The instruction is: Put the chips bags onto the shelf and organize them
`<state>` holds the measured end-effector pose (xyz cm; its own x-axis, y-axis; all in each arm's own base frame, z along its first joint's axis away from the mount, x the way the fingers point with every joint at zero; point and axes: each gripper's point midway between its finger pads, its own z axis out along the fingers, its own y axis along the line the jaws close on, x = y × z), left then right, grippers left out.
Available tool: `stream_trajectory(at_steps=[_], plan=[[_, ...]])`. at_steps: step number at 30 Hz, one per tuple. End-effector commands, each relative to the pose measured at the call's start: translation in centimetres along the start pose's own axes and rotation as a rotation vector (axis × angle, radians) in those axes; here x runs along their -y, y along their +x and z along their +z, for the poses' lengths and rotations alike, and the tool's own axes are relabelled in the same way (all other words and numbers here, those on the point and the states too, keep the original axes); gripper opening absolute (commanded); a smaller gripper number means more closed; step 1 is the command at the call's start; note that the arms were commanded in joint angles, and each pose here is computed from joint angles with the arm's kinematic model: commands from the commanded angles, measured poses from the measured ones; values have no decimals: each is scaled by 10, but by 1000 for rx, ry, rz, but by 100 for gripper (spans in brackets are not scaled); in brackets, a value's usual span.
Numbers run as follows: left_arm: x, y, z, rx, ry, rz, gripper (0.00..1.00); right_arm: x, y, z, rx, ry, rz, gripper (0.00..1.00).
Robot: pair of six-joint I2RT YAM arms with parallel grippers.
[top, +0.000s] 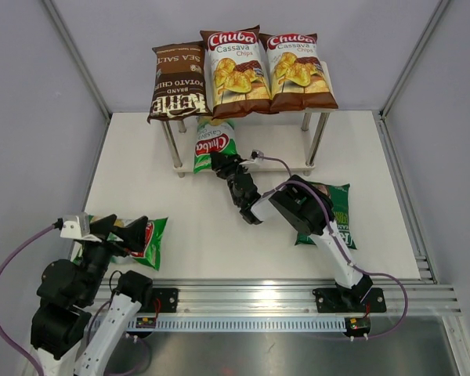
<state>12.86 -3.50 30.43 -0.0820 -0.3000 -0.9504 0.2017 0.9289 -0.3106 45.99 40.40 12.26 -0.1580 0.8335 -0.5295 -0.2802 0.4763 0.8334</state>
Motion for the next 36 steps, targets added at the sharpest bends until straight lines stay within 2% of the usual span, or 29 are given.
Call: stream_trajectory(at_steps=[1,7,16,20,22,24,27,28,30,31,36], plan=[[-5,-14,6,74,-36,-14,99,-38,-10,0,102,-107,165,32],[-8,-9,10,58,-57,-28,99,-36,9,1,82,-107,202,32],[-11,-11,3,103,-56,-54,99,-43,30,6,83,-87,207,33],[-12,-11,2,108,-61,-56,99,-52,36,6,94,-75,194,37],[-12,-10,2,108,-61,-58,99,-50,42,6,85,-69,199,42],[-12,-11,3,108,-62,-58,99,-47,44,5,87,-57,202,52],[-12,-10,3,107,-63,-56,99,-48,46,4,80,-41,194,60],[-12,-10,3,106,-61,-58,99,-48,47,4,75,-29,182,70],[-12,-10,3,107,-64,-59,99,-47,50,3,57,-3,163,76],[-13,-11,2,111,-65,-60,99,-47,51,3,53,5,160,83],[-14,-13,-3,135,-62,-67,99,-28,51,-9,28,93,150,86]])
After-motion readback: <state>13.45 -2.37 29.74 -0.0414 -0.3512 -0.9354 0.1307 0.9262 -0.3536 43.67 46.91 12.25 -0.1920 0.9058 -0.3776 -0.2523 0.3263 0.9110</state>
